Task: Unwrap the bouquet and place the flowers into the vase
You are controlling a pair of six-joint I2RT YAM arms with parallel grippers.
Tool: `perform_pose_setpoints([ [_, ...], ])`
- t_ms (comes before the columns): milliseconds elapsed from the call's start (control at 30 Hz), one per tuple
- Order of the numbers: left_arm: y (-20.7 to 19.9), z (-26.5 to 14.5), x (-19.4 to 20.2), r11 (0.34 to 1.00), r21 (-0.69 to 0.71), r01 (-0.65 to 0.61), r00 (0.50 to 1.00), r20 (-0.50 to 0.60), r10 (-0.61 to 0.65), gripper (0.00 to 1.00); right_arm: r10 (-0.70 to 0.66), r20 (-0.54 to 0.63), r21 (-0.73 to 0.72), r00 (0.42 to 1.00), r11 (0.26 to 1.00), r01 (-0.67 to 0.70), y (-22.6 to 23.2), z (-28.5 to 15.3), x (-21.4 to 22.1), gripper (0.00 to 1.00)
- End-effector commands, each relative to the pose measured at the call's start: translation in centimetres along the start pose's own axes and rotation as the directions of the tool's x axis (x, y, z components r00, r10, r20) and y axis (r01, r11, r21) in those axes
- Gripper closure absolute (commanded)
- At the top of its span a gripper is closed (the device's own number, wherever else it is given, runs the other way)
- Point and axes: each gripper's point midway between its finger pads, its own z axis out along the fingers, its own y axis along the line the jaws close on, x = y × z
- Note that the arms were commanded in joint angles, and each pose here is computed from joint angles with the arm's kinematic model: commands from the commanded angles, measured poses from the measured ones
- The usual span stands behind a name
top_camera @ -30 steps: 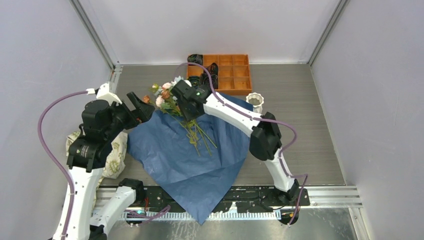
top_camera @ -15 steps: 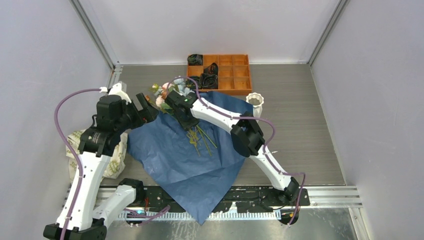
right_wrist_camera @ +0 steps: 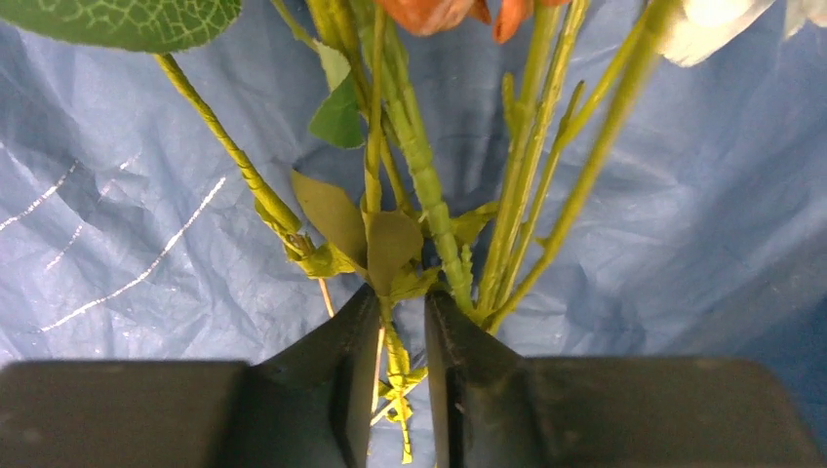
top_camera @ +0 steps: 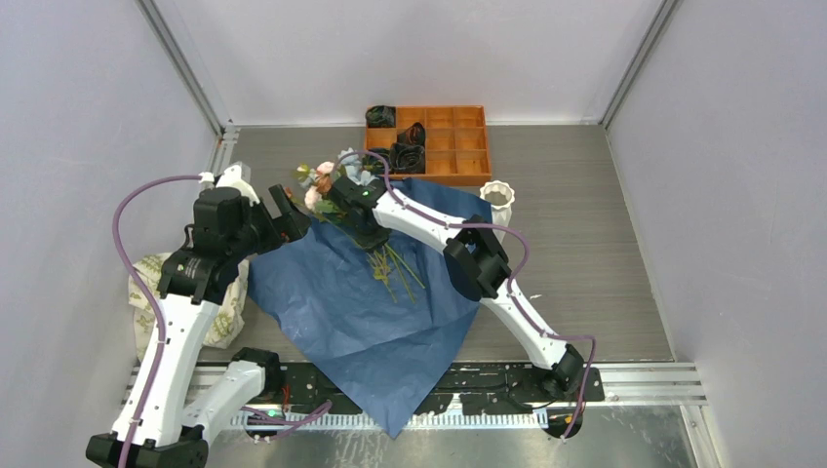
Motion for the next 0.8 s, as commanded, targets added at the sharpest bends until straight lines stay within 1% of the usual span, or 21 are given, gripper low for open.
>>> perform_pose_setpoints([
  [0,-0.5,0.4,-1.0,1.0,0.021,-0.007,0.999,0.046,0.006,0.07,-0.002,0.04,-0.018,0.999,1.0,0.002,0.1,-0.2,-1.4,0.77],
  [100,-0.4,0.6,-0.8,1.0,0.019,-0.006,0.999,0.039,0.006,0.07,0.005,0.057,-0.007,0.998,1.0,-0.005,-0.2,-0.9,-1.6,0.88],
  [133,-0.4,0.6,-0.7,1.0,0.019,-0.005,0.999,0.035,0.005,0.07,0.007,0.071,-0.006,0.997,1.0,-0.007,-0.3,-1.4,-1.8,0.89],
  [267,-0.4,0.7,-0.6,1.0,0.021,-0.004,0.999,0.034,0.004,0.07,0.009,0.138,-0.032,0.99,0.999,-0.005,-0.2,-5.2,-3.0,0.94],
  [300,-0.4,0.8,-0.6,1.0,0.023,-0.003,0.999,0.032,0.002,0.07,0.008,0.162,-0.044,0.987,0.999,-0.001,-0.2,-6.9,-3.3,0.95],
  [433,-0.6,0.9,-0.6,1.0,0.029,-0.002,1.0,0.03,0.001,0.07,-0.004,0.221,-0.097,0.975,0.995,0.026,0.6,-11.5,-3.2,0.95],
  [600,-0.8,0.8,-0.6,0.999,0.039,0.004,1.0,0.031,-0.005,0.07,0.026,0.199,-0.228,0.98,0.973,0.021,2.3,-14.6,-1.1,0.96],
  [667,-0.8,0.8,-0.6,0.999,0.043,0.006,1.0,0.029,-0.007,0.07,0.028,0.162,-0.303,0.986,0.953,0.023,3.7,-14.9,0.6,0.96],
  [767,-0.8,0.7,-0.5,0.999,0.042,0.005,1.0,0.028,-0.006,0.07,0.018,0.111,-0.347,0.994,0.938,0.022,5.2,-14.7,3.5,0.96],
])
